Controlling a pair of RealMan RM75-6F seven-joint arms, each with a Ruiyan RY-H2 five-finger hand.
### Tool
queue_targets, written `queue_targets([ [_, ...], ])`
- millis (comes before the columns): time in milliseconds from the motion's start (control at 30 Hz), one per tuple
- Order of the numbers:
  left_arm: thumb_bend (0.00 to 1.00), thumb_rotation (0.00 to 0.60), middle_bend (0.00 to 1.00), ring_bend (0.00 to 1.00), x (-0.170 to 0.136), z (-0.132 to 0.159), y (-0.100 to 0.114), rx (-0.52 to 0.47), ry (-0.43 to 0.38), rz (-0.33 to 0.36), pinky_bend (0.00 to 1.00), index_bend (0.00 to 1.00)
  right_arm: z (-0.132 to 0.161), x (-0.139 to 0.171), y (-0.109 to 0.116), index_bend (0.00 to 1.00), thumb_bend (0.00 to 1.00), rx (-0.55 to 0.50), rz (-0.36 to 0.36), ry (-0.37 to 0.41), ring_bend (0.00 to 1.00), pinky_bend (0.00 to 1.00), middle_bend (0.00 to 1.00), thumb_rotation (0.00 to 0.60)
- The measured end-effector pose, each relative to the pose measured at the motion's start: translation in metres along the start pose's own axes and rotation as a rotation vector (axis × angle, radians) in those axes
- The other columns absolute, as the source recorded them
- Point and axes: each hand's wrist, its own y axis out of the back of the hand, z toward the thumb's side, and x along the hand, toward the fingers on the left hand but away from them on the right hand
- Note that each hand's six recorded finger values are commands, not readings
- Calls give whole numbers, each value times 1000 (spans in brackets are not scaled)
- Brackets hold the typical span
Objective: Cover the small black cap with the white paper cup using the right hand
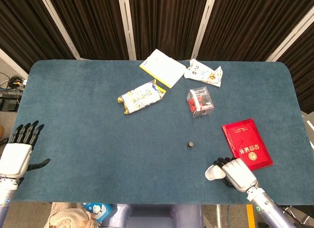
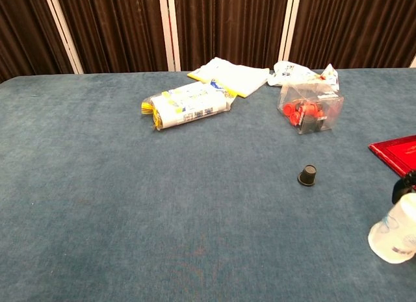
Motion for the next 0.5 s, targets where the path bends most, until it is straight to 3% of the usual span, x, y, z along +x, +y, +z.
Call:
queue_targets([
  [500,0,600,0,0,1,0,-1,-1,1,-1,0,0,12,-41,52,402,439,-66,-148,-16,396,498,334,600],
])
